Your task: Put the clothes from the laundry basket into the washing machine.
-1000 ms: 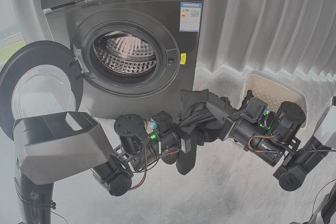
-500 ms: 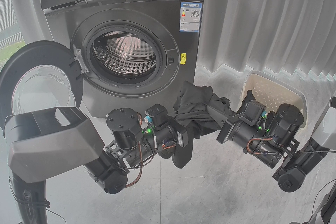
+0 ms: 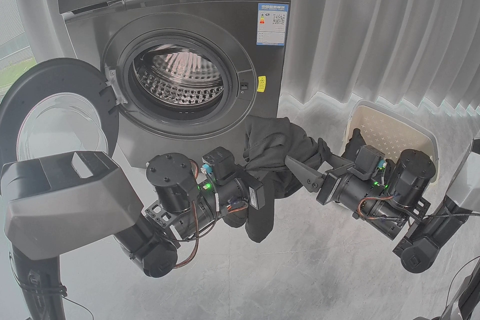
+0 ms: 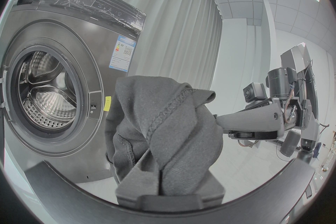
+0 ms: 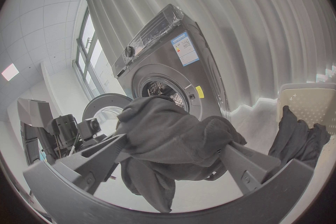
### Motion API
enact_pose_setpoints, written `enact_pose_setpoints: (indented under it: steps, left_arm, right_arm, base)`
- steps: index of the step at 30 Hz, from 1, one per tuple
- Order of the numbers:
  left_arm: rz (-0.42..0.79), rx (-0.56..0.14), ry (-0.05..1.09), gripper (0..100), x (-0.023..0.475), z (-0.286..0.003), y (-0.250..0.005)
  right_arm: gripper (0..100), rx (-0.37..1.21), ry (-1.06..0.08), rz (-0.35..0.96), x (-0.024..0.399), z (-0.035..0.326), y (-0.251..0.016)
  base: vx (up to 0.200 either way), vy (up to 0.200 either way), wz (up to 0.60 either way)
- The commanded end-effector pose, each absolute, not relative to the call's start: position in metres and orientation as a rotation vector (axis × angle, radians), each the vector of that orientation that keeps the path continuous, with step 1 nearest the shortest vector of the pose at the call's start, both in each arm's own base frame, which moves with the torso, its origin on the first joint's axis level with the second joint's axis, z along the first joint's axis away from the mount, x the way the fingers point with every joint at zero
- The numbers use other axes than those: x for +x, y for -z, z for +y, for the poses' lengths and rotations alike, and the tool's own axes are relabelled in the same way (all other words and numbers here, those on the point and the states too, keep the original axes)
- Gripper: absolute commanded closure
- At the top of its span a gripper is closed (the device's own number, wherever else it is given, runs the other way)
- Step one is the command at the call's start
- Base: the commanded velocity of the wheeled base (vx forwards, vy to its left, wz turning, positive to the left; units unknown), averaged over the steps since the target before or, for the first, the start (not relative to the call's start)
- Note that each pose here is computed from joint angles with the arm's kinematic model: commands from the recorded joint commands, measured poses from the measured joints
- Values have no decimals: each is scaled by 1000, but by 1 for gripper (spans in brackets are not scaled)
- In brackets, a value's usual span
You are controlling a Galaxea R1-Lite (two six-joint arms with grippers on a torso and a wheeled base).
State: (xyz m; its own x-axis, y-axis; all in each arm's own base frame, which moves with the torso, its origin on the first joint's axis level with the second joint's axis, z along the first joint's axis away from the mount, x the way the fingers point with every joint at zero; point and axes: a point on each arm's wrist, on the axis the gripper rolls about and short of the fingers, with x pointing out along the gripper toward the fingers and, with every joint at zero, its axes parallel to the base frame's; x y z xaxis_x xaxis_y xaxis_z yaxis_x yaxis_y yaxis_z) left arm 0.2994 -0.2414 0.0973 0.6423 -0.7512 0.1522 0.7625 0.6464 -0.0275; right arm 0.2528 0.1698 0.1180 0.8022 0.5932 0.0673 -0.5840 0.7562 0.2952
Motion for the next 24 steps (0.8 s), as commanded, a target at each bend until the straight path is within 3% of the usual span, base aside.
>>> enact_pose_setpoints:
  steps: [1,10,18,24]
  left_arm:
    - [-130,-92,865,100,298,-240,-98]
    - [-118,-88,857,100,295,-235,-98]
    - [-127,-88,845,100,291,-226,-106]
    - [-66,-76,855,100,259,-206,-111]
  right_arm:
    - [0,308,-618,34,255,163,-117]
    - [0,302,-597,49,256,154,-113]
    - [0,316,-594,-13,257,150,-129]
    - [0,314,-613,-42,255,150,-137]
  base:
    - [0,0,0]
    - [0,0,0]
    - [0,0,0]
    - [0,0,0]
